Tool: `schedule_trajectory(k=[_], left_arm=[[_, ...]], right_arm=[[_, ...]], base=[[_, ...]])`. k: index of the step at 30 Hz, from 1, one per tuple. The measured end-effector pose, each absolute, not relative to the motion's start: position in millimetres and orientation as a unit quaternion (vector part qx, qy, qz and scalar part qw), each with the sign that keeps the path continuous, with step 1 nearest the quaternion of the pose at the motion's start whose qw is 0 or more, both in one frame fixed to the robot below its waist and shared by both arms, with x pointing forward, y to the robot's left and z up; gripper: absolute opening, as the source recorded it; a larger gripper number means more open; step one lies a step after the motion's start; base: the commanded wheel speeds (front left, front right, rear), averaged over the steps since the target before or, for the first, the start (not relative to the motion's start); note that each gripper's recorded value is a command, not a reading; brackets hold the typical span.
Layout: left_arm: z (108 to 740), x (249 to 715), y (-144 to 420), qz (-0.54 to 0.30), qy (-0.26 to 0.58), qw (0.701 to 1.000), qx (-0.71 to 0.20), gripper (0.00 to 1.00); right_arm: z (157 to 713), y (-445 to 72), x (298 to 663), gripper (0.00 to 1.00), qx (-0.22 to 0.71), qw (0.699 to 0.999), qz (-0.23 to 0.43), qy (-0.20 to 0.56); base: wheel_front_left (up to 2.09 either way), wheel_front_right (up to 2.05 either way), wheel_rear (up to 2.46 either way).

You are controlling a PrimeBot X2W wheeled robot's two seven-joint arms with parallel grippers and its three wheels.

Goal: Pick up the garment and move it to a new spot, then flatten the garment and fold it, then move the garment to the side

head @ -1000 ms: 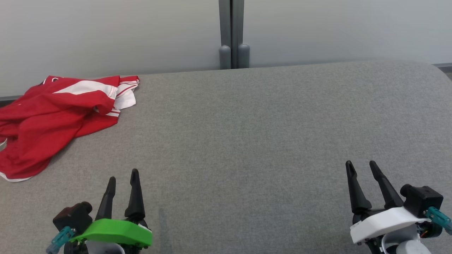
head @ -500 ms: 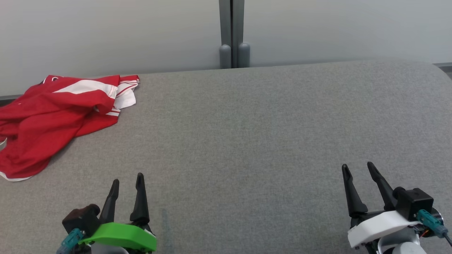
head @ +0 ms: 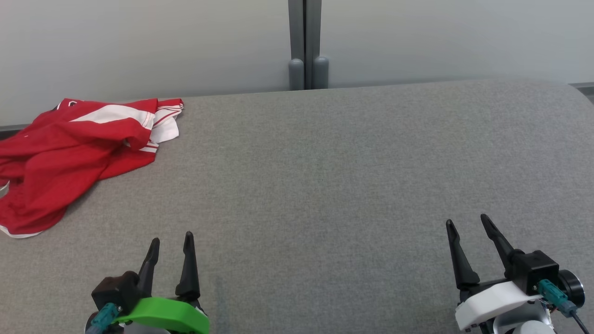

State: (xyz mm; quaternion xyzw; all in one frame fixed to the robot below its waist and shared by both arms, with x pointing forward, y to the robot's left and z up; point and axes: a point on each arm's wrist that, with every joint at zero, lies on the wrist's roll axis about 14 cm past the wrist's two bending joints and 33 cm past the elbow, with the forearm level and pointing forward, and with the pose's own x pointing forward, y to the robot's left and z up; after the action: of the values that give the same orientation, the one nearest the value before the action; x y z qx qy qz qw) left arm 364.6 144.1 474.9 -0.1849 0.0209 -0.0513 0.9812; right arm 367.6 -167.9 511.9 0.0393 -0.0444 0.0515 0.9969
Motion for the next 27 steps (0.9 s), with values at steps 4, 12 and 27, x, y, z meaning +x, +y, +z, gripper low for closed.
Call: schedule_trajectory(k=[4, 12, 27], left_arm=[[473.4, 363.7, 141.9, -0.057, 0.021, 0.983, -0.174, 1.00], [469.9, 362.1, 139.2, -0.063, 0.024, 0.986, -0.155, 1.00], [466.7, 361.0, 141.9, -0.061, 0.026, 0.987, -0.144, 1.00]], right_arm=[[511.6, -166.6, 367.4, 1.00, 0.025, 0.997, 0.054, -0.045], [511.3, -164.4, 367.1, 1.00, 0.001, 0.997, 0.059, -0.046], [511.5, -163.3, 368.0, 1.00, 0.000, 0.997, 0.060, -0.048]], base=[[0.00, 0.00, 0.00], [0.00, 0.00, 0.00], [0.00, 0.00, 0.00]])
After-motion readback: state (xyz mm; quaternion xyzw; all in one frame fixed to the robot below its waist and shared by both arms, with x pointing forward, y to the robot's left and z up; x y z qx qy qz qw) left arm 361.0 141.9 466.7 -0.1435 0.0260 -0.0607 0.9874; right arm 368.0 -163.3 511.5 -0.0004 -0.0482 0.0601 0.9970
